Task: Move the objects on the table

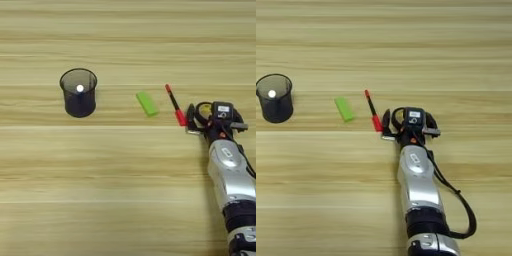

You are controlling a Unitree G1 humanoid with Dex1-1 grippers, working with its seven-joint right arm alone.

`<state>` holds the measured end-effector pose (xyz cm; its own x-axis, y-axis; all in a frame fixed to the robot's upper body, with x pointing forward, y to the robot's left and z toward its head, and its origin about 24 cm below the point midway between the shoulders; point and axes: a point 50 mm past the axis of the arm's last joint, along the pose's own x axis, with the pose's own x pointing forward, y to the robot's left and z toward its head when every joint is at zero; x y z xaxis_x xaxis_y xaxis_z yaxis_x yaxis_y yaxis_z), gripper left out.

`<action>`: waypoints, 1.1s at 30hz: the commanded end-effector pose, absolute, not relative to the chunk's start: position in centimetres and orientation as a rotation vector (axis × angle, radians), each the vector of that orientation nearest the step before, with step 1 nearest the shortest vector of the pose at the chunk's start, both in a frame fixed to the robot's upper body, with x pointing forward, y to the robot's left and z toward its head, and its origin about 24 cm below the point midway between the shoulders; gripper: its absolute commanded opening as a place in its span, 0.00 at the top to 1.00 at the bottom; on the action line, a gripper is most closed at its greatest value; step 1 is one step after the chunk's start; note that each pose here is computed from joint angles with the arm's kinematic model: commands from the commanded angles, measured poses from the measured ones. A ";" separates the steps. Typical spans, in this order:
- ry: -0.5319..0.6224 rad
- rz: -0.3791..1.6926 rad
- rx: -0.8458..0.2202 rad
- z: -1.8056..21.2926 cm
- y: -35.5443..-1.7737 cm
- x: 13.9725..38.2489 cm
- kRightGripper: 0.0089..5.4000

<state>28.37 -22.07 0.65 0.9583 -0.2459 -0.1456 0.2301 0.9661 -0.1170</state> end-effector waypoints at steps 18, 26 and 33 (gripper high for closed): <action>0.136 -0.216 -0.066 3.1 -22.2 30.6 0.02; 0.199 -0.195 -0.007 2.8 -22.3 30.7 0.19; 0.214 -0.183 0.004 2.7 -22.1 30.6 0.25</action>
